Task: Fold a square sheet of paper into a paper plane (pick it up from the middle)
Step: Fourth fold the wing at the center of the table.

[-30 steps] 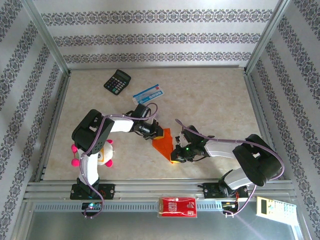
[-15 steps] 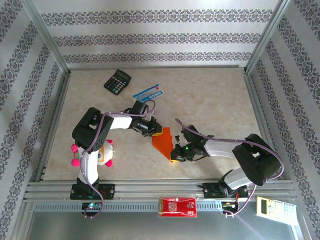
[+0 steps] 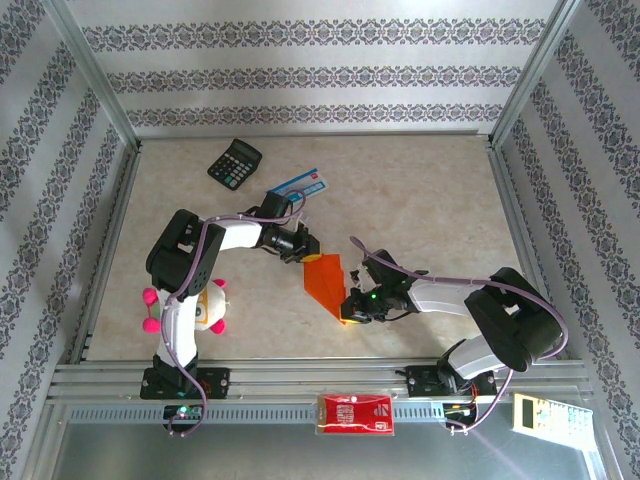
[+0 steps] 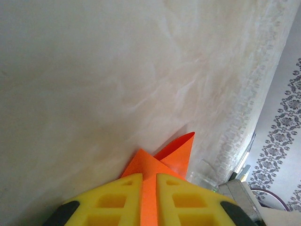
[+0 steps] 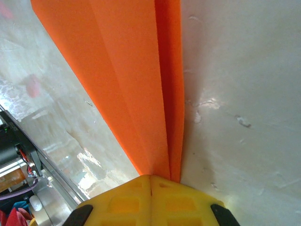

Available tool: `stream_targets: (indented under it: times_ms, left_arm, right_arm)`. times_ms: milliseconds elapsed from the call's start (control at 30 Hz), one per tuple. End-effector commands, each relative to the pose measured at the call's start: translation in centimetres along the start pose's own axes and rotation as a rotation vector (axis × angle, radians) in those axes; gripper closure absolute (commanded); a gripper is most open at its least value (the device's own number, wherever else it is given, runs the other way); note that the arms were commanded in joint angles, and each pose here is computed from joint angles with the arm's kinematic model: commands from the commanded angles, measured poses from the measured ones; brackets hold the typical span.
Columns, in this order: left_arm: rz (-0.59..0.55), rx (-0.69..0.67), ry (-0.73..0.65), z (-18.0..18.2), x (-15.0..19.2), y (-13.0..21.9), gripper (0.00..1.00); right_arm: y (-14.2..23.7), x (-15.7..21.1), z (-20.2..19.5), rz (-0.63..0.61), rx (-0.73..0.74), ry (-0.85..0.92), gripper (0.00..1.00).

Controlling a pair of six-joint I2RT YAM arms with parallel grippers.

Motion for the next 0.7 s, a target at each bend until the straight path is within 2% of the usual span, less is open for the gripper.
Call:
stream_targets:
  times_ms: [0,200,400,567,667]
  left_arm:
    - [-0.115,-0.140,0.013,3.7,-2.9,1.2,0.82]
    - [-0.151,-0.163,0.019,4.2,-4.6,2.6,0.81]
    - [-0.209,-0.102,-0.010,1.5,-5.3,4.7,0.80]
    - [-0.214,-0.013,-0.072,-2.6,-1.4,5.4,0.79]
    - [-0.144,0.023,-0.116,-4.8,1.9,4.1,0.79]
  right_arm:
    - [-0.3,3.8,-8.1,0.080,0.360,-0.166,1.00]
    - [-0.2,3.9,-8.0,0.083,0.355,-0.162,1.00]
    - [-0.3,3.5,-7.5,0.079,0.340,-0.151,1.00]
    - [-0.3,3.0,-6.7,0.071,0.323,-0.132,1.00]
    - [-0.4,2.6,-6.3,0.069,0.314,-0.118,1.00]
Point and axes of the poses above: each hand's point on the last joint's axis, 136 mm out from that joint toward the fingers, its own y axis back along the fingers, its own z axis along the line the jaws close on, x = y × z, the point moved 4 cm from there along y, back along the fingers, and after that the axes turned 3 degrees about -y, right-handed, at the moved point
